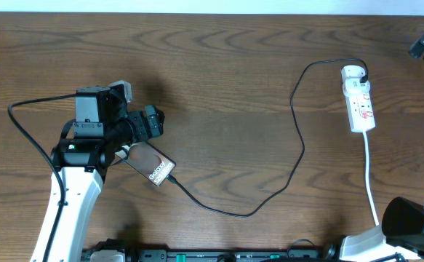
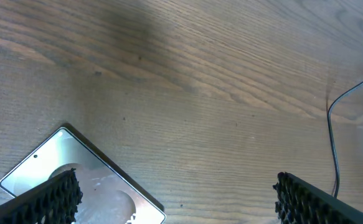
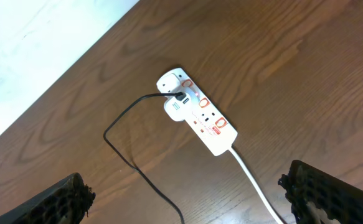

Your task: Plug charger to phone and switch on socket

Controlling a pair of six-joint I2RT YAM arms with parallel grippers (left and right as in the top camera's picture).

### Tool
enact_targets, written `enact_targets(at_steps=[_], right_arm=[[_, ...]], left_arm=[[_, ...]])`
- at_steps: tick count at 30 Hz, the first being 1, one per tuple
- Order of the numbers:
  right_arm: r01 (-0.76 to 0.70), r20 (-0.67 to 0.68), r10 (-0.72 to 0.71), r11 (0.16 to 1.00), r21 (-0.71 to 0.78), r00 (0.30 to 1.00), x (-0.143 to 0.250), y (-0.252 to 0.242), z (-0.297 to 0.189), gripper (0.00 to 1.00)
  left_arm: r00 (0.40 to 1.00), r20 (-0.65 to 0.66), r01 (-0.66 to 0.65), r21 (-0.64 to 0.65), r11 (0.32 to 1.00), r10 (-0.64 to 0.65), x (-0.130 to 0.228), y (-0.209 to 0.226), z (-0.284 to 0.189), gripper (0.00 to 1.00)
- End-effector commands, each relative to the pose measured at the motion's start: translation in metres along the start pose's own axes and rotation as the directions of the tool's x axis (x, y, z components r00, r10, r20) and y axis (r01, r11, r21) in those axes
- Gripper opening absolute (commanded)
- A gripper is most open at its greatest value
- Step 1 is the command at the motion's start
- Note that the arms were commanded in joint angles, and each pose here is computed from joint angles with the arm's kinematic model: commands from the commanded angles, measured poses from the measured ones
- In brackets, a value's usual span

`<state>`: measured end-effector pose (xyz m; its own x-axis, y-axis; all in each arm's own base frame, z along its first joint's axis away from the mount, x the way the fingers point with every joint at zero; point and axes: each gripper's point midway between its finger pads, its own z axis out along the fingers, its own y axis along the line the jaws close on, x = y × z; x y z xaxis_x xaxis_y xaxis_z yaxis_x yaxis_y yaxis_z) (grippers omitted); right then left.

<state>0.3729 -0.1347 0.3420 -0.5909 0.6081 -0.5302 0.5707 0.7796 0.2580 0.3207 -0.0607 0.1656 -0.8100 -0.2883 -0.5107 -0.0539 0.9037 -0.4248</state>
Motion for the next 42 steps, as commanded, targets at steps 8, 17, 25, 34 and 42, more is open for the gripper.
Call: enact_targets(at_steps=[8, 17, 25, 34, 42], right_arm=[[-0.010, 0.001, 0.010, 1.000, 0.010, 1.000, 0.001, 0.000, 0.000, 0.99], [-0.010, 0.001, 0.010, 1.000, 0.010, 1.000, 0.001, 0.000, 0.000, 0.99], [-0.010, 0.001, 0.010, 1.000, 0.010, 1.000, 0.001, 0.000, 0.000, 0.99], [-0.010, 0.001, 0.010, 1.000, 0.009, 1.000, 0.001, 0.000, 0.000, 0.99], [-0.010, 0.001, 0.010, 1.000, 0.010, 1.000, 0.001, 0.000, 0.000, 0.99]], left_arm=[[1.000, 0.021, -0.005, -0.071, 0.997, 0.006, 0.006, 0.007, -0.022, 0.98], [0.791, 0.594, -0.065, -0.154, 0.986, 0.145, -0.032, 0.010, -0.091, 0.98], [0.327, 0.873, -0.364, -0.237, 0.901, 0.362, -0.026, -0.021, -0.143, 0.98], [0.337, 0.795, -0.452, -0.333, 0.828, 0.504, 0.013, 0.000, -0.112, 0.98], [0.385, 0.801, -0.387, -0.311, 0.868, 0.458, 0.029, 0.028, -0.089, 0.98]])
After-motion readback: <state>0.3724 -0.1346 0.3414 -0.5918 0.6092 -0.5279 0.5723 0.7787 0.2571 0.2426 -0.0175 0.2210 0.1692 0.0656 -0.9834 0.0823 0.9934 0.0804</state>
